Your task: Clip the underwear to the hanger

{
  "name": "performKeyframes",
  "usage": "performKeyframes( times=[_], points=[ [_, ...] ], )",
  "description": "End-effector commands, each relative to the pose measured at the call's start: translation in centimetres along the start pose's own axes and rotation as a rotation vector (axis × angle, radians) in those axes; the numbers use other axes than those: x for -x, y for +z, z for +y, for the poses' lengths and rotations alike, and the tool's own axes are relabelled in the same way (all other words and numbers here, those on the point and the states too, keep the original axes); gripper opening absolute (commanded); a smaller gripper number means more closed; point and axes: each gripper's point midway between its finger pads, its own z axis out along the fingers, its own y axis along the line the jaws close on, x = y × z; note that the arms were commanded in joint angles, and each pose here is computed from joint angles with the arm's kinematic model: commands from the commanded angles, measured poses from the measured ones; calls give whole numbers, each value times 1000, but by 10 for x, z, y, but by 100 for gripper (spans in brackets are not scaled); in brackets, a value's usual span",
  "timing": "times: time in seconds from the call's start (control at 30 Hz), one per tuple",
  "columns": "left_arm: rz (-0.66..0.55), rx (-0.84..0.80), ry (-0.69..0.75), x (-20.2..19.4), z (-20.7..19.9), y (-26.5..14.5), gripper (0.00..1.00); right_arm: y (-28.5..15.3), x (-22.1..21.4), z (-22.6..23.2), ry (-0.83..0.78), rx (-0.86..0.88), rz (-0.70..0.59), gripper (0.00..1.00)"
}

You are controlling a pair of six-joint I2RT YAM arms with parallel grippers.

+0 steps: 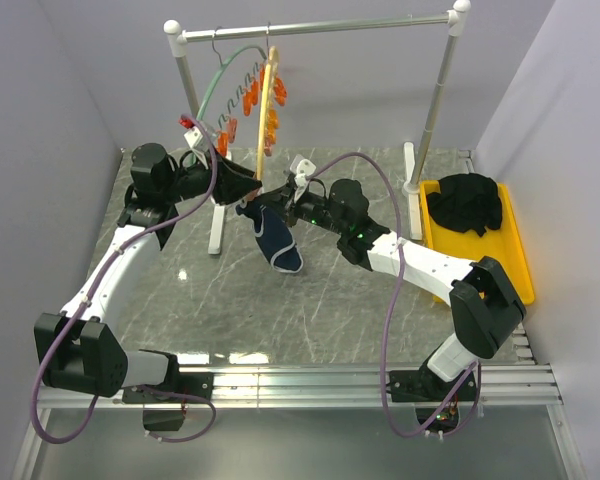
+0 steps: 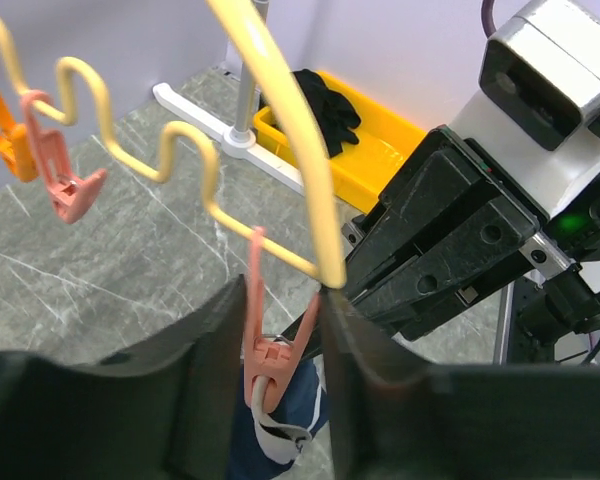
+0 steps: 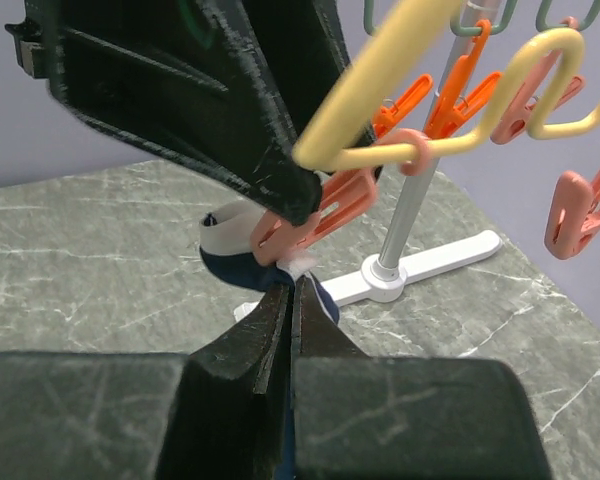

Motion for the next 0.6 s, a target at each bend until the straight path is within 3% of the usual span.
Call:
performKeyframes(
  times=[0.0,0.27,0.37,0.43,0.57],
  points=[
    [-59,11,71,29,-7,-4,42,1,48,-3,-34,1,-108,0],
    [-98,49,123,52,-3,-5,57,6,53,-13,-41,-23,-125,0],
    [-108,48,111,59,-4,-7,61,8,56,-15,-48,-25,-130,0],
    [-110,51,104,59,-4,-7,69,10,57,-15,-51,-24,-129,0],
    [-137,87,84,62,-1,-9,73,14,48,-15,-45,-15,-106,0]
  ],
)
